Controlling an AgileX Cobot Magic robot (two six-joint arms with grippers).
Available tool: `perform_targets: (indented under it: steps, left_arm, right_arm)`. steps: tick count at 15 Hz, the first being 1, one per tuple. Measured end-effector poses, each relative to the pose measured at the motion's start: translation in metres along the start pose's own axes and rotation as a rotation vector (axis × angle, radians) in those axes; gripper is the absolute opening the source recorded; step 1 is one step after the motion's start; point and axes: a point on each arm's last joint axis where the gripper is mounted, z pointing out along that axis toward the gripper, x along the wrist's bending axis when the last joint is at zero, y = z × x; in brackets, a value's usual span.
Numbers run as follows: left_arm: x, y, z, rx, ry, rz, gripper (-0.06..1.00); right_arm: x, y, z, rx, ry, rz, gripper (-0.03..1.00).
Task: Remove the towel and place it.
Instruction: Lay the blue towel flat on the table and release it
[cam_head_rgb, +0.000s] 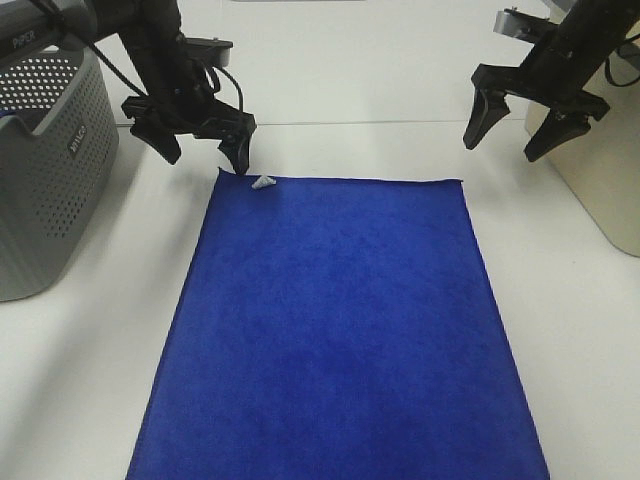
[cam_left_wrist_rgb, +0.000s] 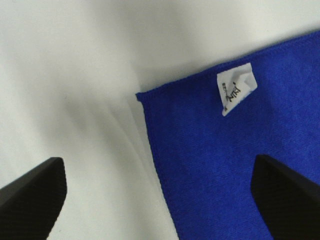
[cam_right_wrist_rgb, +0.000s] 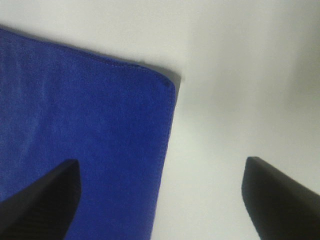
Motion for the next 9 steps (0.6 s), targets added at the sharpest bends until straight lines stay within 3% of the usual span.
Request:
perform_targets:
  steps: [4,6,9]
  left_arm:
    - [0.010,-0.006,0.026,0.046,-0.025,-0.047,0.94]
    - [0.017,-0.009,0.035,0.066,-0.049,-0.083,0.94]
    - [0.017,-0.009,0.040,0.059,-0.054,-0.087,0.94]
  right_arm:
    - [-0.005,0.000,0.024,0.034,0.039,0.006,0.85]
    - [-0.007,0.001,0.044,0.035,0.099,0.017,0.85]
    - [-0.012,0.000,0.056,0.043,0.091,0.017,0.85]
